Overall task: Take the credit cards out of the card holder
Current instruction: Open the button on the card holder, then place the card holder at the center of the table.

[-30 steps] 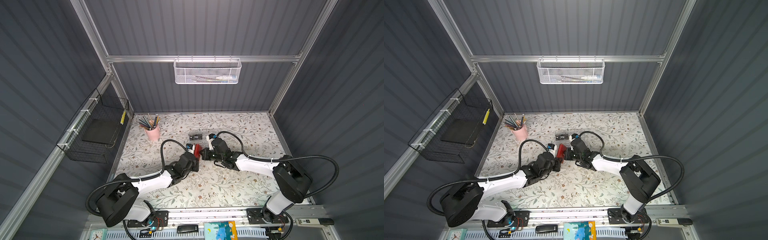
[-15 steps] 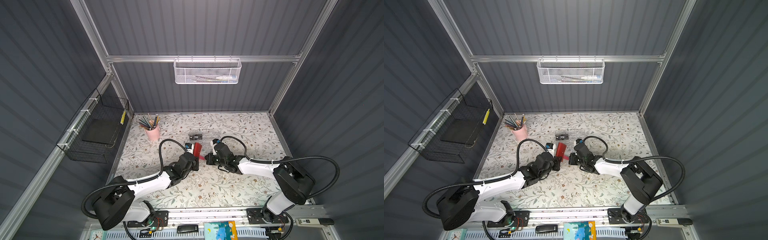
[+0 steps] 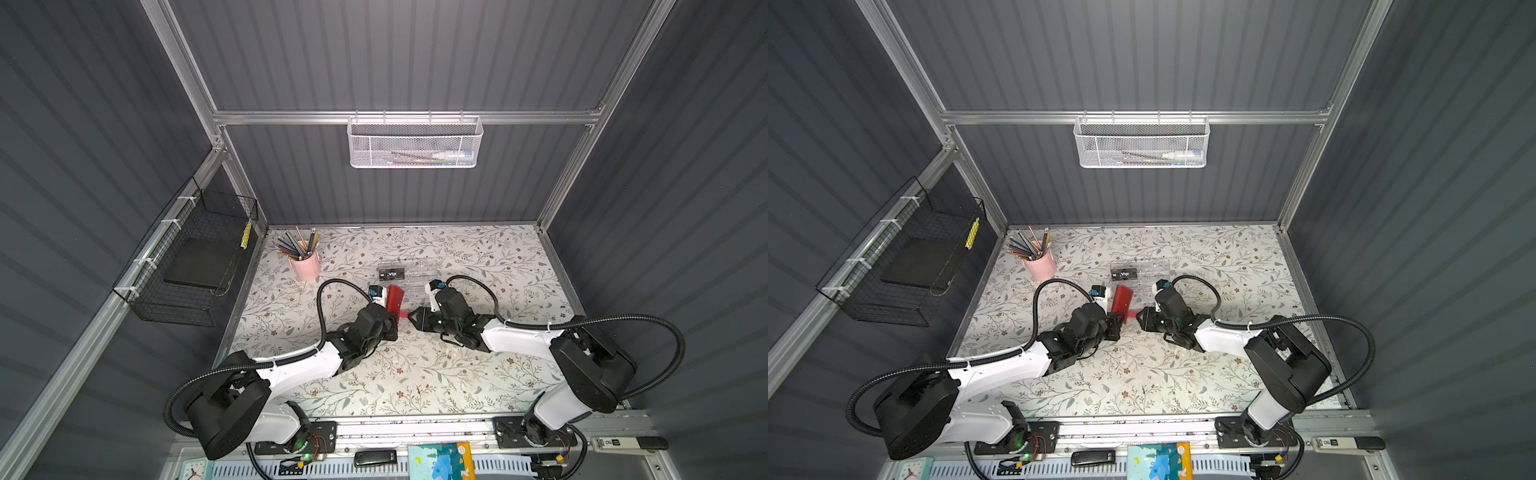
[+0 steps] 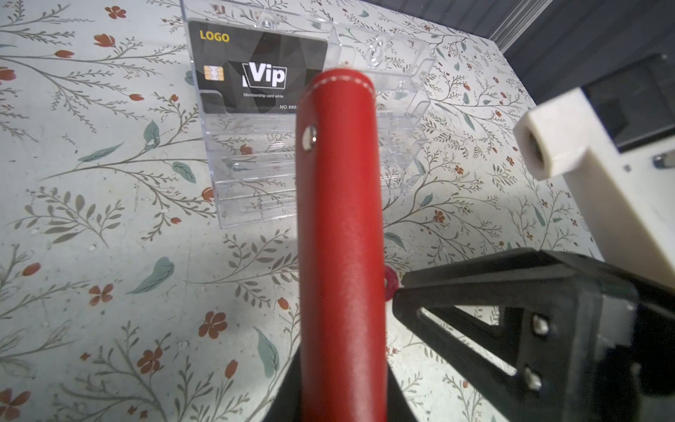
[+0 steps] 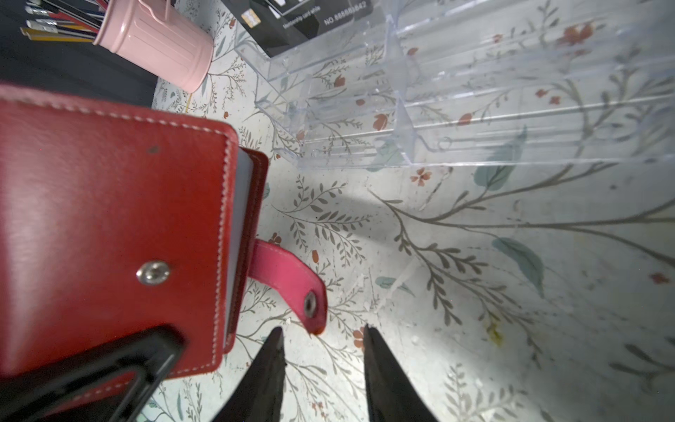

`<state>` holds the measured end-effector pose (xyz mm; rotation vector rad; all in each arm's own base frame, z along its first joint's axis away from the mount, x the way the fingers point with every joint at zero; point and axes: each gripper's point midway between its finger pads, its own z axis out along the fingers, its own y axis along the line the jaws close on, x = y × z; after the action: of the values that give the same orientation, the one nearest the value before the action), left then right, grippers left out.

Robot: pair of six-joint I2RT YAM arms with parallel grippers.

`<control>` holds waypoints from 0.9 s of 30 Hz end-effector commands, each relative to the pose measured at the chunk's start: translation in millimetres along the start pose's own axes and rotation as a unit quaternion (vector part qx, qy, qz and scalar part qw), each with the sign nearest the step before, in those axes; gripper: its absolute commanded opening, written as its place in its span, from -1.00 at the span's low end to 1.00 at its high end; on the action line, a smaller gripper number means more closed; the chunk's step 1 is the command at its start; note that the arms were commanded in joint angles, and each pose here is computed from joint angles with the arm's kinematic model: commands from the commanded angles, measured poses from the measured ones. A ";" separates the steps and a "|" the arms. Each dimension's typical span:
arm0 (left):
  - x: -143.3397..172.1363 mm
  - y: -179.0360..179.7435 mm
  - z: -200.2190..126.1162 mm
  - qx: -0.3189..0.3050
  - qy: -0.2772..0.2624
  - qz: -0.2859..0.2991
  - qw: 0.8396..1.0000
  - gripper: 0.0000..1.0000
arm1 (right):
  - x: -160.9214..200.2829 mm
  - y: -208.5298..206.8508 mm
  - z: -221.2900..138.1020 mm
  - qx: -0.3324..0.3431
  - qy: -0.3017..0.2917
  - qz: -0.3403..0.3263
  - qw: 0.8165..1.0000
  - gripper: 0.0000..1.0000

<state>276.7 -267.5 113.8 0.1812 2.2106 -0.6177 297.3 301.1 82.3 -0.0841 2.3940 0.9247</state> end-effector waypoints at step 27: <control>-31.0 -17.2 -15.2 0.047 -0.059 -0.043 0.996 -1.00 | -12.5 2.9 13.5 -0.076 -0.011 0.058 0.995 -0.05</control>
<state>277.4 -270.3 132.5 0.1209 2.1500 -0.7055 314.1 304.5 79.7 0.0173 2.3464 1.1021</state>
